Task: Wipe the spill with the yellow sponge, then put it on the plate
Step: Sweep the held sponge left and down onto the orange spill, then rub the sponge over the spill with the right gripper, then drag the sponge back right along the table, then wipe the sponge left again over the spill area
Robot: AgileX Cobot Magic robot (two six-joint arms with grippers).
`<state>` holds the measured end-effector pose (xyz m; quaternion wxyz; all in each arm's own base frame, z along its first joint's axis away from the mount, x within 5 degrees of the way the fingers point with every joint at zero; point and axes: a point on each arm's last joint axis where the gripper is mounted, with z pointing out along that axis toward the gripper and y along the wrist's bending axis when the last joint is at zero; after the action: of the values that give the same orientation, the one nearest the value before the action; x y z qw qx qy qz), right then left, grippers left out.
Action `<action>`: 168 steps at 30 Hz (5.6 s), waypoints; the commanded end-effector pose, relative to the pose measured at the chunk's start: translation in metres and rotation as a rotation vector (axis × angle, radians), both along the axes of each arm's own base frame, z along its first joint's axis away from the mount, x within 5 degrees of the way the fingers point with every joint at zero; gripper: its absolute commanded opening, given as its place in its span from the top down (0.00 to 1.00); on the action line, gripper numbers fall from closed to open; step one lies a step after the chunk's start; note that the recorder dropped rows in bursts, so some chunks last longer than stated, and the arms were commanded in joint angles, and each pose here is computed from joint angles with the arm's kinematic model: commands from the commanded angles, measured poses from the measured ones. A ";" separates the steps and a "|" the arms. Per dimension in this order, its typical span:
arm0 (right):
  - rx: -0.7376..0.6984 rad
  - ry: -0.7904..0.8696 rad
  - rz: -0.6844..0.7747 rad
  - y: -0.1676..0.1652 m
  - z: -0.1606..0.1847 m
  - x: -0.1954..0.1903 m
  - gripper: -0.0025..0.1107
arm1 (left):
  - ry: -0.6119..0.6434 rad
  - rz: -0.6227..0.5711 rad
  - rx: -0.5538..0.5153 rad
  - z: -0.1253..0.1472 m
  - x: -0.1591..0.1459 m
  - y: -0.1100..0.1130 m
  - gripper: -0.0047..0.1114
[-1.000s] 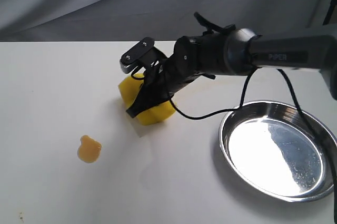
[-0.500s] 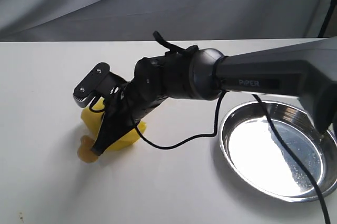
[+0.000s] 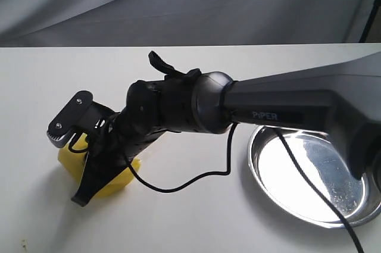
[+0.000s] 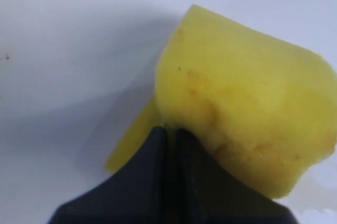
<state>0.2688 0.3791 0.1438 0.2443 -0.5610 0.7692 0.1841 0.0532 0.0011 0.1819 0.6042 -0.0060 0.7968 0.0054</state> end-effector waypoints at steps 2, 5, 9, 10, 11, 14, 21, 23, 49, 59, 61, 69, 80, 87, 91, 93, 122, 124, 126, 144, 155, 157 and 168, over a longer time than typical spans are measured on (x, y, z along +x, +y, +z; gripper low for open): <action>-0.002 -0.015 0.013 0.000 0.001 -0.001 0.98 | -0.012 0.000 0.001 0.000 0.000 0.000 0.96; 0.007 -0.110 0.027 -0.001 0.012 0.004 0.98 | -0.012 0.000 0.001 0.000 0.000 0.000 0.96; 0.055 -0.177 0.027 -0.002 0.039 0.004 0.98 | -0.012 0.000 0.001 0.000 0.000 0.000 0.96; 0.068 -0.190 0.027 -0.003 0.048 0.004 0.98 | -0.012 0.000 0.001 0.000 0.000 0.000 0.96; 0.083 -0.198 0.023 -0.004 0.056 0.003 0.98 | -0.012 0.000 0.001 0.000 0.000 0.000 0.96; 0.115 -0.213 0.011 -0.007 0.073 0.001 0.98 | -0.012 0.000 0.001 0.000 0.000 0.000 0.96; 0.042 -0.169 0.020 -0.001 0.032 0.005 0.98 | -0.012 0.000 0.001 0.000 0.000 0.000 0.96; 0.010 -0.154 0.051 0.004 0.016 -0.001 0.98 | -0.012 0.000 0.001 0.000 0.000 0.000 0.96; -0.140 -0.169 0.194 0.017 -0.057 -0.017 0.98 | -0.012 0.000 0.001 0.000 0.000 0.000 0.96; -0.189 -0.034 -0.001 -0.025 -0.061 0.028 0.98 | -0.012 0.000 0.001 0.000 0.000 0.000 0.96; -0.201 -0.017 -0.029 -0.036 -0.061 0.038 0.98 | -0.012 0.000 0.001 0.000 0.000 0.000 0.96; -0.243 0.055 -0.130 -0.079 -0.063 0.072 0.98 | -0.012 0.000 0.001 0.000 0.000 0.000 0.96; -0.214 0.052 -0.291 -0.140 -0.034 0.116 0.98 | -0.012 0.000 0.001 0.000 0.000 0.000 0.96; -0.166 0.026 -0.505 -0.200 -0.032 0.154 0.98 | -0.012 0.000 0.001 0.000 0.000 0.000 0.96; -0.128 -0.006 -0.635 -0.236 -0.029 0.172 0.98 | -0.012 0.000 0.001 0.000 0.000 0.000 0.96; -0.116 0.003 -0.705 -0.257 -0.029 0.179 0.98 | -0.012 0.000 0.001 0.000 0.000 0.000 0.96; -0.039 0.086 -0.564 -0.137 -0.048 0.131 0.98 | -0.012 0.000 0.001 0.000 0.000 0.000 0.96; -0.041 0.085 -0.531 -0.124 -0.048 0.123 0.98 | -0.012 0.000 0.001 0.000 0.000 0.000 0.96; -0.047 0.079 -0.485 -0.111 -0.048 0.114 0.98 | -0.012 0.000 0.001 0.000 0.000 0.000 0.96; -0.081 0.086 -0.188 -0.031 -0.048 0.038 0.98 | -0.012 0.000 0.001 0.000 0.000 0.000 0.96; -0.010 0.144 -0.063 -0.004 -0.044 0.007 0.98 | -0.012 0.000 0.001 0.000 0.000 0.000 0.96; -0.005 0.170 -0.033 -0.001 -0.041 0.003 0.98 | -0.012 0.000 0.001 0.000 0.000 0.000 0.96; 0.057 0.223 0.044 0.017 -0.011 0.005 0.98 | -0.012 0.000 0.001 0.000 0.000 0.000 0.96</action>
<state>0.2787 0.3935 0.1338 0.1865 -0.5396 0.7776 0.2632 0.0532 0.0011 0.1819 0.6042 -0.0060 0.7968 0.0054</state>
